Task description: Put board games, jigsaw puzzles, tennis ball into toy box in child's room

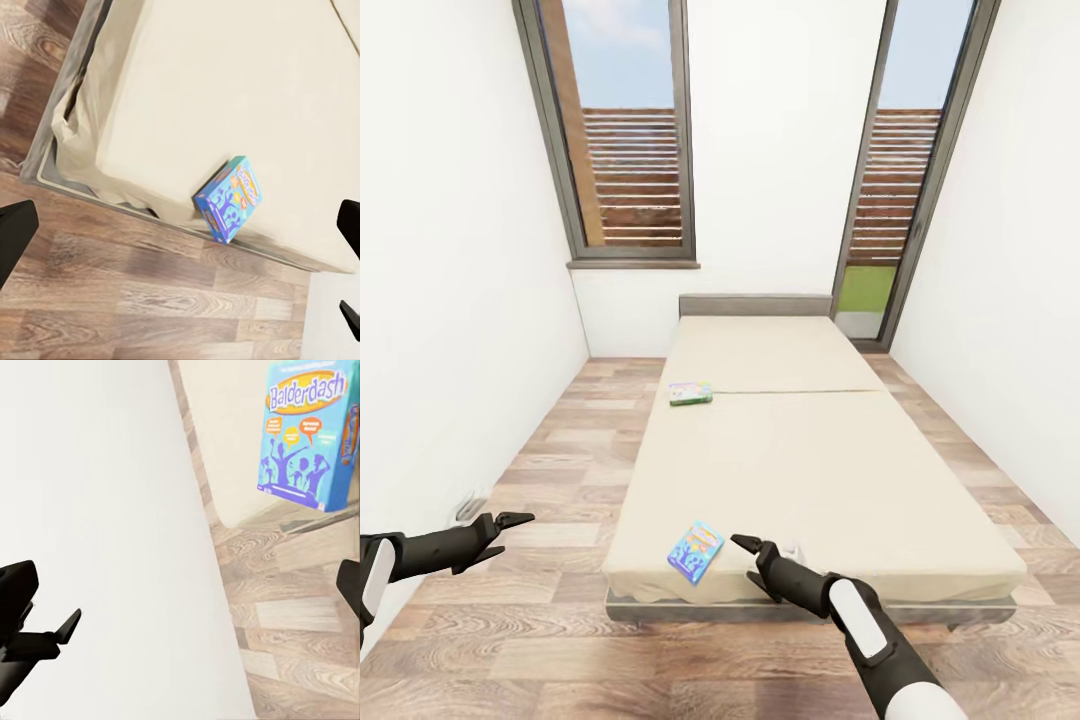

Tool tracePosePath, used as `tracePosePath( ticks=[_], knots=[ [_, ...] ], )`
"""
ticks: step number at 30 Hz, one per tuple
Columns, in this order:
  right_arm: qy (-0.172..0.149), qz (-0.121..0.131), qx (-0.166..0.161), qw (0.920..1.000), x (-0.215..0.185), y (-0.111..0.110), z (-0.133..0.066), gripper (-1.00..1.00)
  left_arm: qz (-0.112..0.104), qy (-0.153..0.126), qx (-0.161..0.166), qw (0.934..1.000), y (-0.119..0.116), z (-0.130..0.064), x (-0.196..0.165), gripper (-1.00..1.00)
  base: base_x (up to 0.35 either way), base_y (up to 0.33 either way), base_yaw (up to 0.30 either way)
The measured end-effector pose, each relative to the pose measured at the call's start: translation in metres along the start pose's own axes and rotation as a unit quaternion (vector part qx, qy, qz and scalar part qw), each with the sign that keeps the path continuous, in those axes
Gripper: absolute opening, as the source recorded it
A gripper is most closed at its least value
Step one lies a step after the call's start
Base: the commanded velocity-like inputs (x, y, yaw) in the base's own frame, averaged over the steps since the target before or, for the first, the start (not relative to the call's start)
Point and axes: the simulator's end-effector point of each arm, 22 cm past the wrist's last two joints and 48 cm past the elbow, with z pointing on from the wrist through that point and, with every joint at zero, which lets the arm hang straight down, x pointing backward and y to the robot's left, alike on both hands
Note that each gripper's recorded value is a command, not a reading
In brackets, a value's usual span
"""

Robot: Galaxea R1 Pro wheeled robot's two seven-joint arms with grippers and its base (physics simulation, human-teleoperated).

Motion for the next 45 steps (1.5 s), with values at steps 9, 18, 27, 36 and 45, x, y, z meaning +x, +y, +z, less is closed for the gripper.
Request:
tracePosePath(
  ticks=[9,18,27,36,45],
  knots=[
    [-0.011,0.015,0.017,0.9997,0.008,-0.034,0.012,1.00,0.000,0.000,0.000,1.0000,0.010,0.010,0.006,1.00,0.000,0.000,0.000],
    [-0.018,0.037,0.004,0.9992,0.008,-0.045,0.017,1.00,0.001,0.000,0.000,1.0000,0.021,0.020,0.012,1.00,0.000,0.000,0.000],
    [-0.026,0.065,-0.017,0.9974,0.005,-0.052,0.023,1.00,0.000,0.000,0.001,1.0000,0.033,0.030,0.018,1.00,0.000,0.000,0.000],
    [-0.025,0.069,-0.020,0.9971,0.009,-0.066,0.029,1.00,0.000,-0.001,0.001,1.0000,0.045,0.039,0.025,1.00,0.000,0.000,0.000],
    [-0.029,0.097,-0.044,0.9939,0.012,-0.069,0.038,1.00,-0.001,-0.002,0.001,1.0000,0.057,0.049,0.031,1.00,0.000,0.000,0.000]
  ],
)
